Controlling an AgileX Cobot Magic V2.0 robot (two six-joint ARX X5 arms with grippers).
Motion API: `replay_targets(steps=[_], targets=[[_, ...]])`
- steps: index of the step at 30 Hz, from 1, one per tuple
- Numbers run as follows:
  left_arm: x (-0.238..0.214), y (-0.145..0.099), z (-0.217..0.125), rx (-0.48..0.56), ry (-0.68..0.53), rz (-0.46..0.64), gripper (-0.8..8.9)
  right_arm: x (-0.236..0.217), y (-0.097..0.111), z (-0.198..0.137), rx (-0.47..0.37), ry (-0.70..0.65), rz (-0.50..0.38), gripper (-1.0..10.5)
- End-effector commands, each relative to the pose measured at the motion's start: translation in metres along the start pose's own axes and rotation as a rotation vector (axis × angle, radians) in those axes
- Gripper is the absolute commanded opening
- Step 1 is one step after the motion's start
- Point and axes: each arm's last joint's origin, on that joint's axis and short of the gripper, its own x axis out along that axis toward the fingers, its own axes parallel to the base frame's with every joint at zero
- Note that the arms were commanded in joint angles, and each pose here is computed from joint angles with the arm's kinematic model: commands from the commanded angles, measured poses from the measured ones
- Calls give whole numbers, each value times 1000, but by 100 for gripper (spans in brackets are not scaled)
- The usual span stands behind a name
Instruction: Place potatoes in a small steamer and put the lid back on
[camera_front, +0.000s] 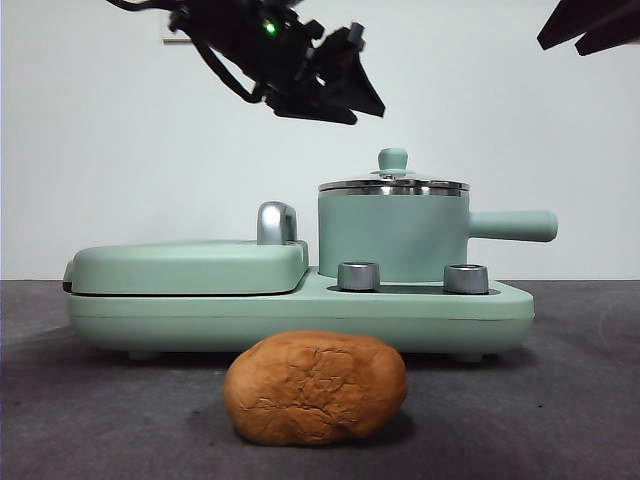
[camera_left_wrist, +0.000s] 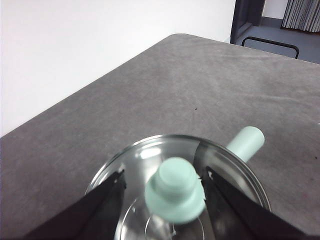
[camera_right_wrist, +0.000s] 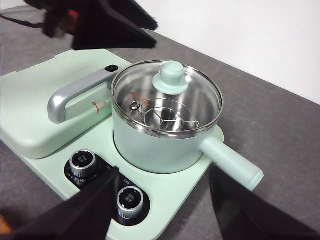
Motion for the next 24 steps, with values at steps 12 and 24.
replay_targets(steps=[12,24], targets=[[41,-2,-12,3,11,-34,248,-1,0,7,4,-28,-1,285],[52,-3,-27,-10,49,-46,244,-1,0,7,4,-28,-1,285]])
